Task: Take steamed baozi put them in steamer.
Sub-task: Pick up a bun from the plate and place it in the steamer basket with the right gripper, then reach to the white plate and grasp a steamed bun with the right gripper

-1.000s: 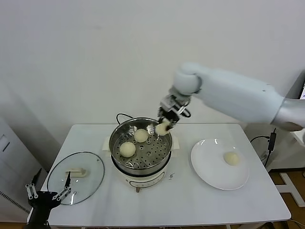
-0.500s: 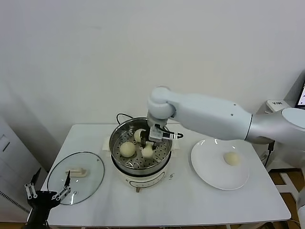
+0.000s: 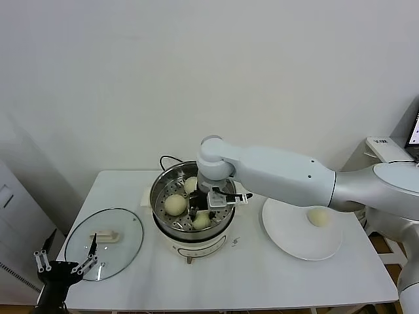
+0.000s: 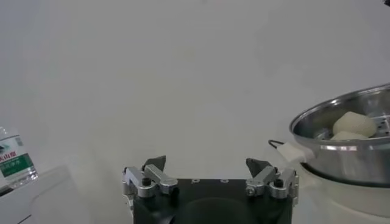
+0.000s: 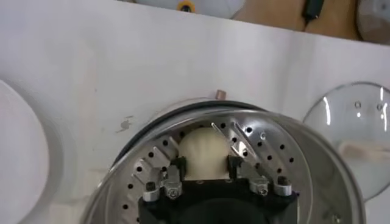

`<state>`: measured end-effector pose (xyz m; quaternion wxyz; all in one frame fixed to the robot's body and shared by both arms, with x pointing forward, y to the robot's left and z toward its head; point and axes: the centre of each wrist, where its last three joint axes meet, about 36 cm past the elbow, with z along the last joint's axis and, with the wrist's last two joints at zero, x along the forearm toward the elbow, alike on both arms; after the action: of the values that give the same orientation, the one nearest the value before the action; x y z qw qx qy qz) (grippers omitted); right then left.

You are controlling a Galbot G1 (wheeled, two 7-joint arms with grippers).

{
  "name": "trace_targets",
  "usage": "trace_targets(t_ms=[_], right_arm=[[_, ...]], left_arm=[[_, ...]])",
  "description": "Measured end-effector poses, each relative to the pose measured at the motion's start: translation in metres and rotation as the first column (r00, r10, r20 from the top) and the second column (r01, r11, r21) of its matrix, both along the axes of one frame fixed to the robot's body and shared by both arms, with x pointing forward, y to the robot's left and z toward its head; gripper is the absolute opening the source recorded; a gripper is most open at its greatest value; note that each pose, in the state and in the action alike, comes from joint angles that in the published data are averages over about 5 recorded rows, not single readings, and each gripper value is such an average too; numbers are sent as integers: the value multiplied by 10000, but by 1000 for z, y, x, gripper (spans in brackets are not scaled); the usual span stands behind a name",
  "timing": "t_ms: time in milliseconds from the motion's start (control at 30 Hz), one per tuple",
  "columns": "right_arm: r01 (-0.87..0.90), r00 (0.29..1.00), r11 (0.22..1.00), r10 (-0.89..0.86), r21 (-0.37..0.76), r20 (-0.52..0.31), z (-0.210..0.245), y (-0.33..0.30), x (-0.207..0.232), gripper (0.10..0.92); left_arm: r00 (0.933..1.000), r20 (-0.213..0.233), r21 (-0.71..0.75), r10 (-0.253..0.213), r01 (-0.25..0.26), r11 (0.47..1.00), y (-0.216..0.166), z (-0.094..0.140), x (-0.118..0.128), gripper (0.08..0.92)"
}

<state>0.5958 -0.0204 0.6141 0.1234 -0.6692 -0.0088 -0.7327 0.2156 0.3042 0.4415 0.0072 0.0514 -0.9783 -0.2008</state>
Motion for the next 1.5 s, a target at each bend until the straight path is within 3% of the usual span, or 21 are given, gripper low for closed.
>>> trace_targets(t_ms=[233,433,533,700,1033,1267,1500], right_arm=[[612,9980,9967,-620,540,145,23,-15,17,796],[3402,9403,9246,-3366,1716,-503,54,-63,49,822],[5414,8404,8171,-5327,1981,-995,66,-103,71,823],[7912,6081,5812,-7805,1902,-1447,70,-186,105,823],[9714,2264,2151,-9666,1003,-1202,-1,-342,113,823],[9972,669,624,-9905,408,-1204,-60,-400,95,823],[9998,-139,-152,-9927,104,-1199,-103,-426,80,823]], left_arm=[[10000,19,1,-5,5,10000,0,0,1,823],[10000,51,5,25,-25,10000,0,0,2,823],[9999,110,-10,17,-17,10000,0,0,3,823],[9999,161,-42,-13,14,10000,-2,1,6,823],[9999,119,13,-31,30,10000,-5,2,11,823],[10000,1,101,-78,78,9999,-7,0,11,823],[9999,-100,199,-50,52,9998,-6,-1,9,823]])
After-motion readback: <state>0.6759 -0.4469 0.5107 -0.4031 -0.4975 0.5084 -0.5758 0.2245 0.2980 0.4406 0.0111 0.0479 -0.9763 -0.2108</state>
